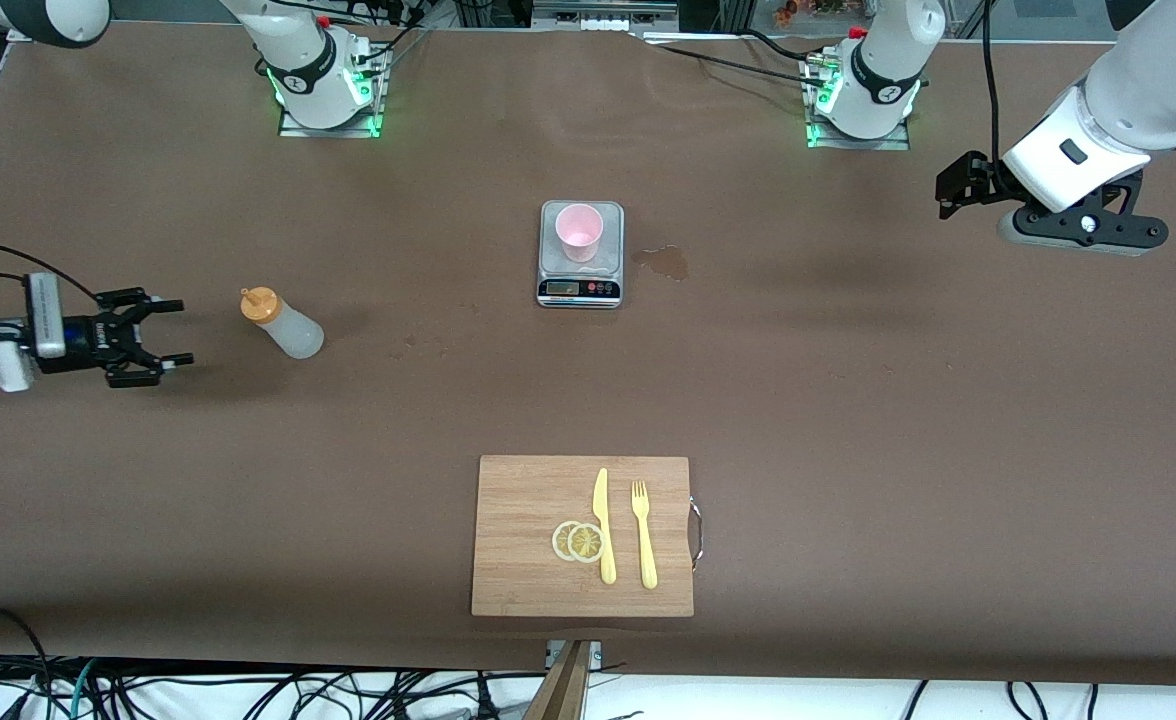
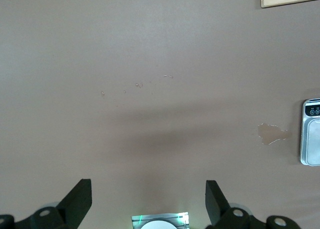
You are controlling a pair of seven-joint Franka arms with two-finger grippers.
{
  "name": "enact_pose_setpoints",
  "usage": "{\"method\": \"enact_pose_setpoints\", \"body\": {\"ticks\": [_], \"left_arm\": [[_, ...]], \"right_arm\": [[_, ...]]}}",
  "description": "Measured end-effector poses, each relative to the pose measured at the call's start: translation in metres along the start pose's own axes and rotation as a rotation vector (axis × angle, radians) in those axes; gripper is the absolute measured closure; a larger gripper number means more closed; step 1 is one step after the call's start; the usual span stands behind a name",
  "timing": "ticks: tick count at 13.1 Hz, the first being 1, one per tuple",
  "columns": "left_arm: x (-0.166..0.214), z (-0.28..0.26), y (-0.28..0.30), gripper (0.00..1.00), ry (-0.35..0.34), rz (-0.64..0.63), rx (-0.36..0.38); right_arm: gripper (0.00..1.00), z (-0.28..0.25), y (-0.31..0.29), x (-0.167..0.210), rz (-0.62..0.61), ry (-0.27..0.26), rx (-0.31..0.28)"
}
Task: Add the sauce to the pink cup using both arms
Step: 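Open the right gripper and withdraw it from the bottle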
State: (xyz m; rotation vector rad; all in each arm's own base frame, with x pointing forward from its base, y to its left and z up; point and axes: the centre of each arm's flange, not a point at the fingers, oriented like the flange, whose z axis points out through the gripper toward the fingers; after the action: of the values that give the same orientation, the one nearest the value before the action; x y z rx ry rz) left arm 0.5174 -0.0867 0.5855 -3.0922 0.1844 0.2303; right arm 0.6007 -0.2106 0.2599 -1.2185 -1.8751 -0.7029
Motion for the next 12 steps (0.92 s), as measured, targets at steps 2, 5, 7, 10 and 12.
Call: {"method": "enact_pose_setpoints", "body": {"ticks": [2, 5, 7, 10, 12], "left_arm": [[0.0, 0.0, 0.0, 0.0, 0.0, 0.0, 0.0], [0.0, 0.0, 0.0, 0.0, 0.0, 0.0, 0.0], [0.0, 0.0, 0.0, 0.0, 0.0, 0.0, 0.0], [0.0, 0.0, 0.0, 0.0, 0.001, 0.0, 0.0], [0.0, 0.0, 0.0, 0.0, 0.001, 0.0, 0.0]], "right_arm": [[0.0, -0.038, 0.001, 0.041, 0.053, -0.122, -0.008], [0.0, -0.086, -0.001, 0.107, 0.168, -0.306, -0.043], [0.0, -0.097, 0.001, 0.151, 0.23, -0.41, -0.055], [0.0, -0.087, 0.016, 0.213, 0.355, -0.57, -0.098], [0.0, -0.076, 0.02, 0.263, 0.46, -0.656, -0.153]]}}
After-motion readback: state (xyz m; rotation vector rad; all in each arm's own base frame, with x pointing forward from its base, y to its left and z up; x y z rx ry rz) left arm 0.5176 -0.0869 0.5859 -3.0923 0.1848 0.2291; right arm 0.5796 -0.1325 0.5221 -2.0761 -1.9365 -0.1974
